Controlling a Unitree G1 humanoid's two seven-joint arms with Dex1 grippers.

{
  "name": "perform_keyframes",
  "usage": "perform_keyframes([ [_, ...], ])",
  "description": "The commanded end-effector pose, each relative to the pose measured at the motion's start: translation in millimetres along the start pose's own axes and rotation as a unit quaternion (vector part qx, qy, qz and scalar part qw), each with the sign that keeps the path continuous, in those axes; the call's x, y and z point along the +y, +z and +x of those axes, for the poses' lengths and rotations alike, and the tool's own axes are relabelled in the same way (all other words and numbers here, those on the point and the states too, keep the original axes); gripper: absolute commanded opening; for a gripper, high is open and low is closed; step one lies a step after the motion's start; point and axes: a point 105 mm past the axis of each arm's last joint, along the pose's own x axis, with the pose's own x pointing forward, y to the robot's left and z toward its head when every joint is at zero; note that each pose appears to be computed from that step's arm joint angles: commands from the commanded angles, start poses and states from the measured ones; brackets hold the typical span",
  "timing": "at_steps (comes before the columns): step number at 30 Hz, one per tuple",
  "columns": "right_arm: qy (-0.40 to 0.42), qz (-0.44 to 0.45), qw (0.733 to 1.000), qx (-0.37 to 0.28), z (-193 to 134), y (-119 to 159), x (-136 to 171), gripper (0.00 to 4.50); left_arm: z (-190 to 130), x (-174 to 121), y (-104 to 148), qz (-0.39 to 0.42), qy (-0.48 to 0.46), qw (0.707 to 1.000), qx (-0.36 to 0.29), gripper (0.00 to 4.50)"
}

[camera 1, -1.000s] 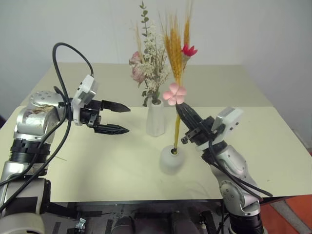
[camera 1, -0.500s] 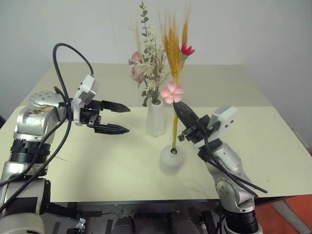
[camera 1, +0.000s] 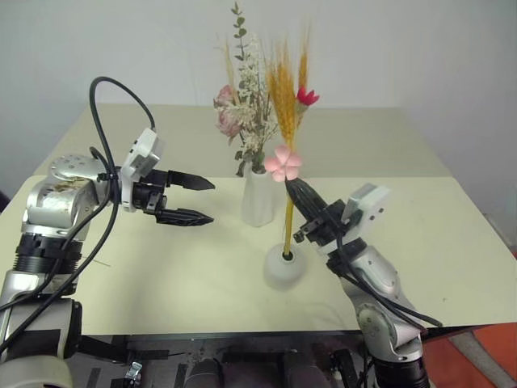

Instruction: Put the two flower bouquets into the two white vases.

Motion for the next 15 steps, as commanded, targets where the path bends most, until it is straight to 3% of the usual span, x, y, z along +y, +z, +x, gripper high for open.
perform_keyframes([
  [1, -0.001, -0.013, 1.0, -0.016, -2.5, 9.7, -0.5, 0.02, -4.2, -1.8, 10.5, 0.02, 0.003, 1.0, -0.003, 4.5],
  [15, -0.019, -0.023, 0.999, -0.03, 2.9, 16.4, -8.5, 0.02, -2.0, -1.3, 10.7, 0.021, -0.001, 1.0, -0.005, 4.5],
])
